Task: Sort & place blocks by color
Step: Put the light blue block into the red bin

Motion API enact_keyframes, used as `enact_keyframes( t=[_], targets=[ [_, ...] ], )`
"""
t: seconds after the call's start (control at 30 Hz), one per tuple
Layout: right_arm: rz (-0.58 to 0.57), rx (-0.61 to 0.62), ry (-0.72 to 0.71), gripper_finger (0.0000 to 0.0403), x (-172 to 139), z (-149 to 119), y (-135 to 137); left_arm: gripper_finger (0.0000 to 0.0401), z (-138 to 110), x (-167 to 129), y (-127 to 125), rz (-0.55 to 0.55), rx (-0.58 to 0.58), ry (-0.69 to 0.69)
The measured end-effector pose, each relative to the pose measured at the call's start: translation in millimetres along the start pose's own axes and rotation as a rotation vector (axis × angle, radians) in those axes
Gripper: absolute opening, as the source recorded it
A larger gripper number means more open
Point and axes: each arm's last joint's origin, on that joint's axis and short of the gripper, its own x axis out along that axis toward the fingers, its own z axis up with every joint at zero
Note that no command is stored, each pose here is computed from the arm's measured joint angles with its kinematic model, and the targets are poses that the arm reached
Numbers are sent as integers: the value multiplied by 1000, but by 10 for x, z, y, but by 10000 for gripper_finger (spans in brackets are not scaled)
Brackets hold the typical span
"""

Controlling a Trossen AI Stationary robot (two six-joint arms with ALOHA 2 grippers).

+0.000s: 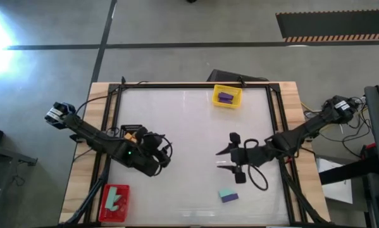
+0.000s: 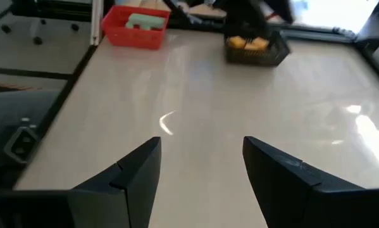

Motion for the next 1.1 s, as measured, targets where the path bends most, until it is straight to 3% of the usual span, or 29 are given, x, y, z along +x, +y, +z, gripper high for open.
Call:
enact_keyframes(
  t=[0.2,0.37,0.57,0.8,1.1],
  targets=[
    [47,74,5,214,-89,32,165,199,79,6,-113,-27,119,-103],
    [39,40,44,214,-15,-51,294,199,96,53,-263,-85,197,-146],
    [116,-75,233,214,166,-338,520,199,88,70,-327,-110,250,-161],
    [94,-15,391,211,361,-622,678,199,93,75,-325,-108,254,-162],
    [130,-9,526,140,583,-859,788,199,101,87,-318,-103,262,-162]
  ],
)
